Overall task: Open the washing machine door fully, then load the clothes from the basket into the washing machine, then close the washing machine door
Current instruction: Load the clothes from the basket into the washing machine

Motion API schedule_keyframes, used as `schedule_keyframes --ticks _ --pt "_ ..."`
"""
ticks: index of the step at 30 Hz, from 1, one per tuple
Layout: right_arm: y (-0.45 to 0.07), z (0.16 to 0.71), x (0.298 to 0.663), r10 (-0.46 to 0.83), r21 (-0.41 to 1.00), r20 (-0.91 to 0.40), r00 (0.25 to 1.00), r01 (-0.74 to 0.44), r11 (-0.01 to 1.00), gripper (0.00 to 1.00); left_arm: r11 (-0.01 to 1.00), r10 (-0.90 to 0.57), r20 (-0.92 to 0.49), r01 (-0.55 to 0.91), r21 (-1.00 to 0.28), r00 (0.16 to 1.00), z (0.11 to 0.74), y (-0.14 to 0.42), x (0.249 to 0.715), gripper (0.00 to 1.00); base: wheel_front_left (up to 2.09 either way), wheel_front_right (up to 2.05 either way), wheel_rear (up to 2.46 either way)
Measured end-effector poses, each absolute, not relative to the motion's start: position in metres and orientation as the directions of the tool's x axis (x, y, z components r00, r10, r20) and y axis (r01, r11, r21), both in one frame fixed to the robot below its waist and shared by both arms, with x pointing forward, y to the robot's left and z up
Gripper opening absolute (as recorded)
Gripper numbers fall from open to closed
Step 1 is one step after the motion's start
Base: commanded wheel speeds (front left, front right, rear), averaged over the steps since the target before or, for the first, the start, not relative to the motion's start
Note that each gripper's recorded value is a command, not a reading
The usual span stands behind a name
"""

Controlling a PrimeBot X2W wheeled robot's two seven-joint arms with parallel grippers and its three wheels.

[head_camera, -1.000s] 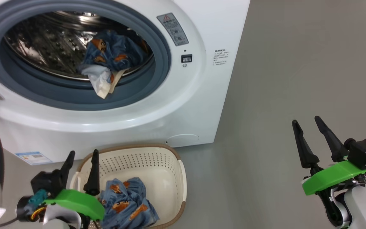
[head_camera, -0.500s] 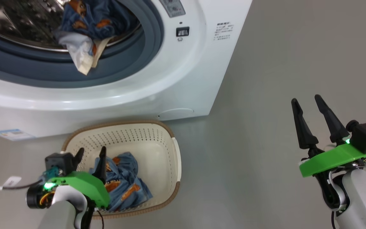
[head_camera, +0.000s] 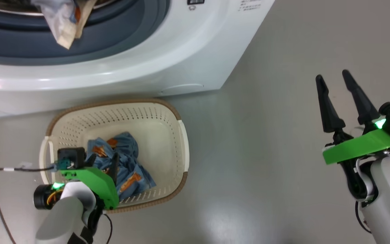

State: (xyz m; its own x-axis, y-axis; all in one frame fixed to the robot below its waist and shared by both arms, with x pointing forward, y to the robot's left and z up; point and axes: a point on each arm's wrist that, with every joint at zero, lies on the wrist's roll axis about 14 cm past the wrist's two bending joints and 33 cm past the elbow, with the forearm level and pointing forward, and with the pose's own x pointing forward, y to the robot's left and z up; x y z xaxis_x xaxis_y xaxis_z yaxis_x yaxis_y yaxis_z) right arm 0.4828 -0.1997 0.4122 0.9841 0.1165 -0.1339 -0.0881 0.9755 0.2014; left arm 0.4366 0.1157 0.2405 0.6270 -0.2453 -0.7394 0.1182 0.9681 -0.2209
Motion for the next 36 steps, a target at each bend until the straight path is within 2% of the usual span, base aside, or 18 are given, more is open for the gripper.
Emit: schedule_keyframes --ticks 12,18,27,36 --pt "-0.199 0.376 0.516 0.137 0.181 -0.165 0.977 -0.106 0.978 1.00 0.970 -0.243 -0.847 0.122 -0.210 0.473 0.180 0.109 0.441 1.00 0.00 0.00 0.00" --pt "-0.199 0.351 0.530 0.143 0.178 -0.191 0.971 -0.109 0.978 1.00 0.974 -0.222 -0.874 0.144 -0.176 0.432 0.152 0.109 0.451 1.00 0.00 0.00 0.00" --pt "-0.201 0.306 0.528 0.136 0.183 -0.272 0.953 -0.088 0.979 1.00 0.985 -0.157 -0.934 0.124 -0.123 0.322 0.104 0.123 0.440 1.00 0.00 0.00 0.00" --pt "-0.206 0.283 0.522 0.118 0.180 -0.316 0.941 -0.063 0.982 1.00 0.985 -0.111 -0.971 0.155 -0.079 0.209 0.071 0.121 0.426 1.00 0.00 0.00 0.00"
